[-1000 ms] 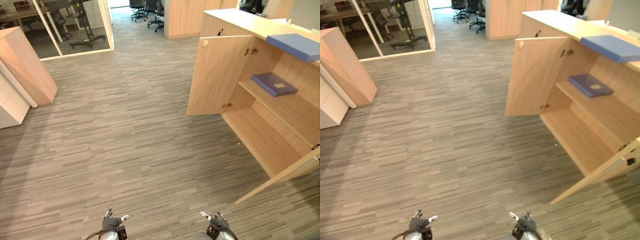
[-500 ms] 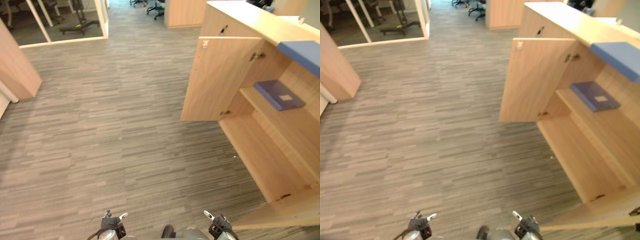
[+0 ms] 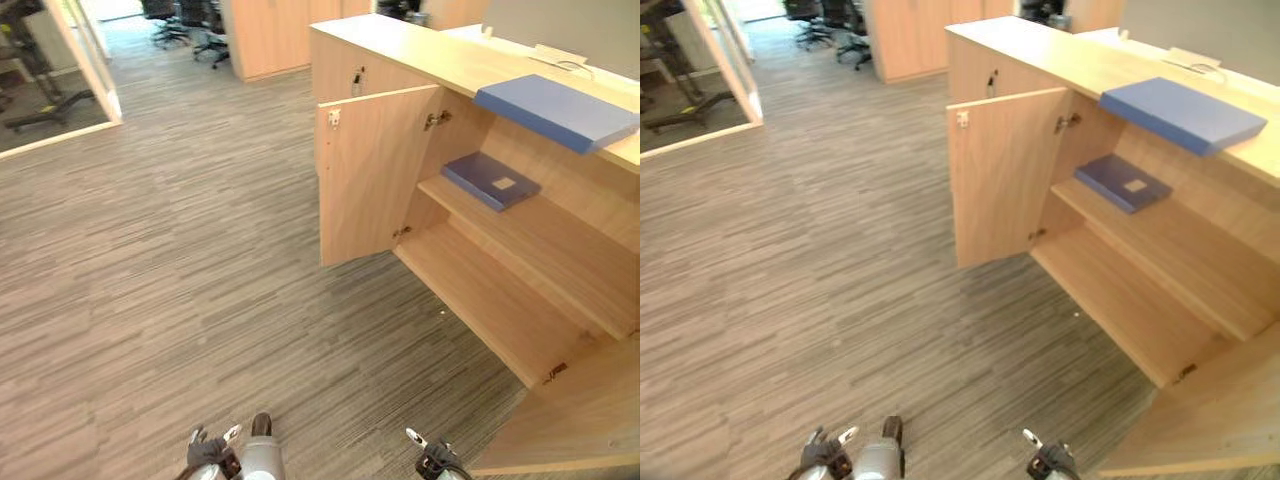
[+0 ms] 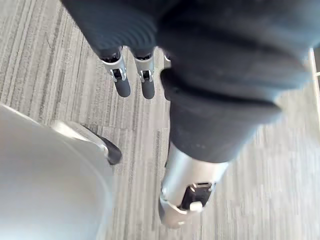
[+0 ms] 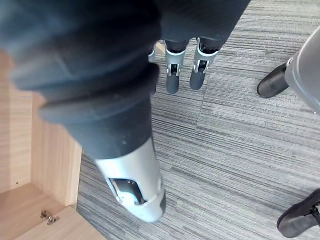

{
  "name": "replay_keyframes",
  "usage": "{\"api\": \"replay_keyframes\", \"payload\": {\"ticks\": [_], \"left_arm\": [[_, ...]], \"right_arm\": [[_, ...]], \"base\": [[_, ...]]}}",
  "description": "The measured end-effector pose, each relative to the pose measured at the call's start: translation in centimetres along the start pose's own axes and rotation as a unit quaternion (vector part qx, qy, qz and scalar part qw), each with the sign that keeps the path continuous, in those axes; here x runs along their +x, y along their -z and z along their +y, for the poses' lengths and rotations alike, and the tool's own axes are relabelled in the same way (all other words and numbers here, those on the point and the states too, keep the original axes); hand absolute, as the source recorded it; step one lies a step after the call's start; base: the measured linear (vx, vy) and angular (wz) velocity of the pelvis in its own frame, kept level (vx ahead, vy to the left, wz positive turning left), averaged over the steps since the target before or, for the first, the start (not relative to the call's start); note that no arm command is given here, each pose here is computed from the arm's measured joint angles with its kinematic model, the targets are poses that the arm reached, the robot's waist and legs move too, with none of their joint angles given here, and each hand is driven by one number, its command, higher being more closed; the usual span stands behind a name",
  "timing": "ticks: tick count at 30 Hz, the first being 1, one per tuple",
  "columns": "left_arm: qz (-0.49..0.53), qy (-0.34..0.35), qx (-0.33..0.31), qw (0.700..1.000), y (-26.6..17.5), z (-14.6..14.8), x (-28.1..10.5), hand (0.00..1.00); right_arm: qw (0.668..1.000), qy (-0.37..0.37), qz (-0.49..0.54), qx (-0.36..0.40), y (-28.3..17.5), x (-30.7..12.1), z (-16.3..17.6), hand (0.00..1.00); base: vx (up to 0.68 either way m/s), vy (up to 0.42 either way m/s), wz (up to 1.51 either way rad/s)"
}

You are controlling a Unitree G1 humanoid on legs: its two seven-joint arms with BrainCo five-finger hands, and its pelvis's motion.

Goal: Walk over to the cabinet, pick up the folder, carry it to the office cabinet, place the folder inside the office cabinet, then close the office cabinet door

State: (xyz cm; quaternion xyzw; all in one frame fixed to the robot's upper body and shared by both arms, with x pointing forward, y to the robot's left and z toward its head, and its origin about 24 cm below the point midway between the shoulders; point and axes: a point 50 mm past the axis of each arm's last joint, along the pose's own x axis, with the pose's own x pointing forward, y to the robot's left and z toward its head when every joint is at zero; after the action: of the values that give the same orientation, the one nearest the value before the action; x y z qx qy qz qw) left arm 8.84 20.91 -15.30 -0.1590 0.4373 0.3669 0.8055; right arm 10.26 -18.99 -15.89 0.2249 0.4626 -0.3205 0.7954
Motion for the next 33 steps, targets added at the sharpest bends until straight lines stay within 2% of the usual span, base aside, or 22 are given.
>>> {"api": "replay_keyframes", "payload": {"ticks": [6, 13, 16, 20, 24, 28, 33], "left_arm": [[0.018, -0.07, -0.103, 0.992, 0.5, 2.1, 0.1, 0.0], [0.021, -0.068, -0.109, 0.991, 0.5, 1.4, 0.1, 0.0], [0.018, -0.059, -0.098, 0.993, 0.2, 0.9, 0.2, 0.0], [0.007, -0.036, -0.064, 0.997, -0.5, 0.0, 0.3, 0.0], [0.007, -0.004, -0.021, 1.0, -0.6, -1.6, 0.3, 0.0], [0.005, 0.048, 0.074, 0.996, -0.3, -3.2, 0.1, 0.0], [0.002, 0.056, 0.087, 0.995, -0.4, -3.1, 0.0, 0.0]], "right_arm": [[0.999, 0.003, 0.045, -0.009, 2.2, -0.3, 0.0, 0.0], [0.999, 0.005, 0.032, -0.001, 1.4, -0.2, -0.1, 0.0], [0.999, -0.015, 0.014, -0.029, 0.9, -0.3, 1.0, 0.0], [1.0, -0.022, -0.012, -0.01, -0.3, -0.2, 1.7, 0.0], [1.0, -0.004, -0.013, 0.004, -0.5, -0.1, 0.8, 0.0], [1.0, 0.006, -0.015, 0.008, -0.8, 0.1, 0.2, 0.0], [0.999, 0.027, -0.005, 0.017, -0.1, -0.1, -1.3, 0.0]], "base": [[0.34, 0.471, -1.0], [0.18, 0.263, -0.69], [0.1, 0.056, -0.63], [0.13, -0.132, -0.61], [0.25, -0.203, 0.0], [0.4, -0.244, -0.19], [0.31, -0.155, -0.27]]}}
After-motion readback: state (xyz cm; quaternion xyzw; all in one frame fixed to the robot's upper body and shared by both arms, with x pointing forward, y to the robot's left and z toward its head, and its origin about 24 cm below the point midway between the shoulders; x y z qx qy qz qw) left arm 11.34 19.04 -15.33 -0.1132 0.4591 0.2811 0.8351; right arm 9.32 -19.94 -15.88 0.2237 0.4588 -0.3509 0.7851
